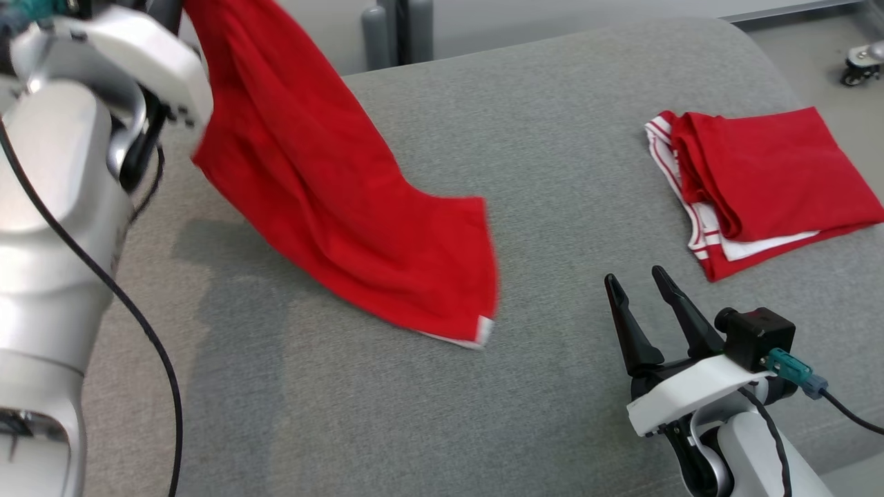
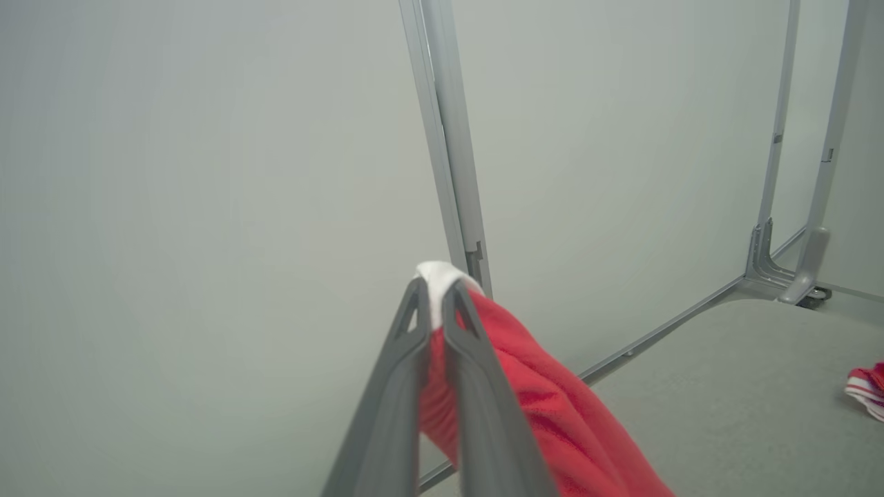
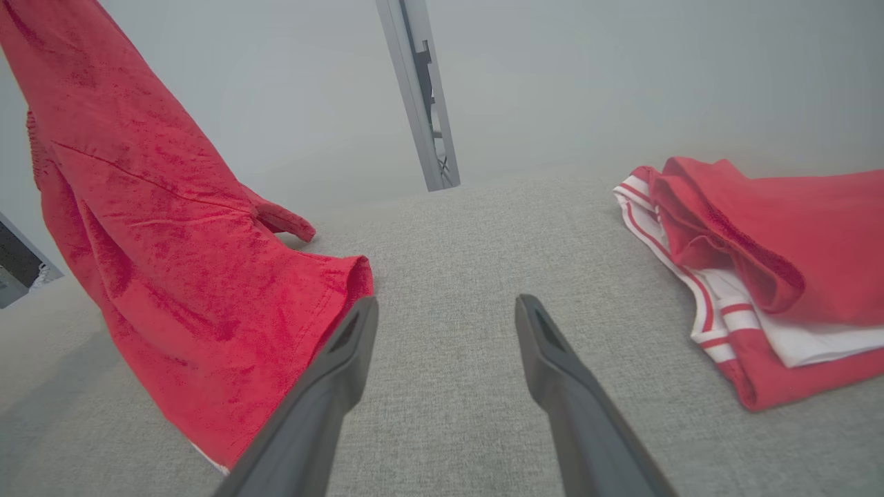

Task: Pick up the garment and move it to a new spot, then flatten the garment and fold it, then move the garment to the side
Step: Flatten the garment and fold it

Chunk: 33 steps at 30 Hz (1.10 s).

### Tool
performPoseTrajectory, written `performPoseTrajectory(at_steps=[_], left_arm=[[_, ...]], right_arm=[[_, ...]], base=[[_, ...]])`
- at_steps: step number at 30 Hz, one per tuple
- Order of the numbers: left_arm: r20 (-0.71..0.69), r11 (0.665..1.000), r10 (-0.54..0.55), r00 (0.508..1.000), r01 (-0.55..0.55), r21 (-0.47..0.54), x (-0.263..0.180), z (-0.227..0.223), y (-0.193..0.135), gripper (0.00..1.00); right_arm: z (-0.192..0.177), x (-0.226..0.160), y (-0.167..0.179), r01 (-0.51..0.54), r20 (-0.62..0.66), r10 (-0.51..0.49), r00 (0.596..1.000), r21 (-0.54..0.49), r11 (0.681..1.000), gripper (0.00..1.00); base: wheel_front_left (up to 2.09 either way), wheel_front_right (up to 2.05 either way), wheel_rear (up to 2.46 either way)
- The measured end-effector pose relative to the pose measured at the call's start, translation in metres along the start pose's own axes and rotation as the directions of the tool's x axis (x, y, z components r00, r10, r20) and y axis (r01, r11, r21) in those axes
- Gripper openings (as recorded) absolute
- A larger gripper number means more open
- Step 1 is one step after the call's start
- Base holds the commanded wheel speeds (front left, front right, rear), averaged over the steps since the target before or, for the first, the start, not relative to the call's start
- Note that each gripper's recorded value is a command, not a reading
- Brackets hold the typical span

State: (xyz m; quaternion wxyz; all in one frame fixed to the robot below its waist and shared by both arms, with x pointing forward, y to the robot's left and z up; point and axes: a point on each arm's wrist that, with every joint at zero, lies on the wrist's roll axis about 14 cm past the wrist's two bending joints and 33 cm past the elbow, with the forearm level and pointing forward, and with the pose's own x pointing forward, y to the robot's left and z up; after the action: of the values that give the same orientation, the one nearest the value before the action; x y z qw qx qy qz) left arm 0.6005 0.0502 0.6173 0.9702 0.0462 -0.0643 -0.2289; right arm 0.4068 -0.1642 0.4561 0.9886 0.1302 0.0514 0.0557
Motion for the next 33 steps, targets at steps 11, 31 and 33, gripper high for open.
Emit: performPoseTrajectory(at_steps=[11,31,33], left_arm=[[0.396,0.975,-0.101,0.913,0.012,0.222,0.027,0.144,-0.042,0.0],[-0.227,0.768,-0.585,0.779,0.622,0.152,-0.172,-0.128,-0.193,0.0],[-0.248,0.779,-0.569,0.784,0.61,0.146,-0.182,-0.133,-0.187,0.0]], right_arm=[[0.003,-0.012,-0.019,0.066,0.014,-0.066,0.998,0.009,0.998,1.0],[-0.012,0.018,0.012,-0.049,-0.03,0.048,0.998,-0.028,0.998,1.0],[-0.011,0.022,0.02,-0.075,-0.028,0.074,0.997,-0.03,0.997,1.0]], base=[[0.0,0.0,0.0],[0.0,0.0,0.0],[0.0,0.0,0.0]])
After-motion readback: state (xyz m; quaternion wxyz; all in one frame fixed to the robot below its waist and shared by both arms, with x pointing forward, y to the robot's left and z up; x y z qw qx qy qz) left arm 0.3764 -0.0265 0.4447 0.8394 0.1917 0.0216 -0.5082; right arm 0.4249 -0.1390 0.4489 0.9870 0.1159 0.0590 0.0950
